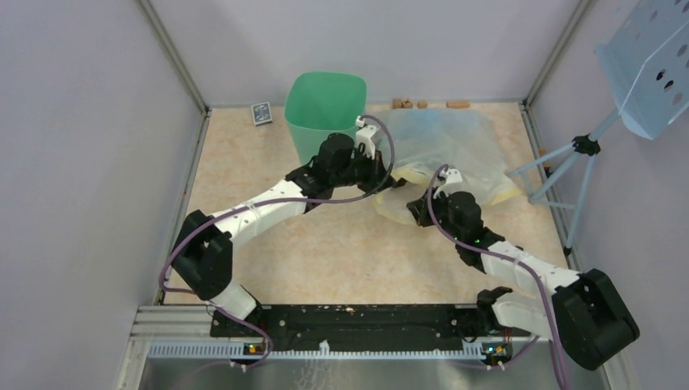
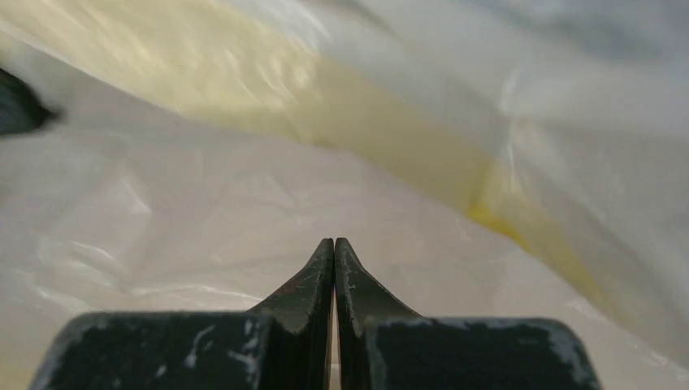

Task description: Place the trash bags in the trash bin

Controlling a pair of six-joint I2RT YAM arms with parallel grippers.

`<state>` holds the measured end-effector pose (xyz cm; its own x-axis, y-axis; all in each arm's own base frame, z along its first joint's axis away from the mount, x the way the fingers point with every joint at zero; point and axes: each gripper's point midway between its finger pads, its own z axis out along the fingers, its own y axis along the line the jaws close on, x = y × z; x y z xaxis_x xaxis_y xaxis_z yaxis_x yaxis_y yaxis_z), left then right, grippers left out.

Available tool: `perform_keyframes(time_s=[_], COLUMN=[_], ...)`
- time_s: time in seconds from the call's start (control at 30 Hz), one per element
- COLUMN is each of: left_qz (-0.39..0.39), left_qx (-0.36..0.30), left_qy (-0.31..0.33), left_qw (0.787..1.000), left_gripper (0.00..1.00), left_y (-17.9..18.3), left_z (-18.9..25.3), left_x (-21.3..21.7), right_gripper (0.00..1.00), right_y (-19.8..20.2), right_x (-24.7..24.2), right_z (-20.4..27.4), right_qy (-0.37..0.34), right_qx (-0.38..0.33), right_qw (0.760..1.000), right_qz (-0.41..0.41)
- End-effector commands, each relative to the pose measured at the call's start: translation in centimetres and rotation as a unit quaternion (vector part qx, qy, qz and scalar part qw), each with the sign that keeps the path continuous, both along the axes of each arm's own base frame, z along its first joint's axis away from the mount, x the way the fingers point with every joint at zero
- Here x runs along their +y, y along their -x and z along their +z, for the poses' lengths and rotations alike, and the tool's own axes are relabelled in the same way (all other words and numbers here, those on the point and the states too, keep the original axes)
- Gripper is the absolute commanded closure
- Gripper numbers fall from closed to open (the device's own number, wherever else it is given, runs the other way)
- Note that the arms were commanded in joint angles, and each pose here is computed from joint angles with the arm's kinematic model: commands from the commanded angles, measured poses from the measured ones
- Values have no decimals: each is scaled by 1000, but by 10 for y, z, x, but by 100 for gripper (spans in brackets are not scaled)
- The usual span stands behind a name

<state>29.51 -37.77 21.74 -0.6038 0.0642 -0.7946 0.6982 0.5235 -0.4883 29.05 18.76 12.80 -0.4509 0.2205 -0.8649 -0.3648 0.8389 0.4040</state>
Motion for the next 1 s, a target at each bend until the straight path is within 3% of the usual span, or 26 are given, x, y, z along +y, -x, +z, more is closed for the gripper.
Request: perform_keyframes(time_s=[0.0, 0.17, 0.43, 0.6, 0.77, 0.97], left_qz=[1, 19, 48, 64, 57, 30], left_qx=[-27, -36, -63, -116, -148, -196], left_qy=[87, 87, -3, -86, -104, -144], left_qw=[996, 995, 997, 987, 982, 970], left_gripper=[100, 99, 87, 77, 72, 27], left_y=[2, 0, -9, -14, -14, -14], left_z=[49, 47, 21, 12, 19, 23], left_x=[-2, 6, 10, 15, 19, 12], right_gripper=[100, 100, 100, 100, 100, 100], right_y=[-10, 0, 0, -28, -58, -69], right_x=[9, 7, 1, -10, -40, -34], right_z=[1, -26, -48, -21, 8, 56], right_qy=[-26, -14, 78, 97, 83, 95], right_qx=[-24, -5, -14, -43, -66, -109], right_qw=[999, 1000, 996, 991, 985, 984], right_qz=[2, -4, -35, -86, -137, -104])
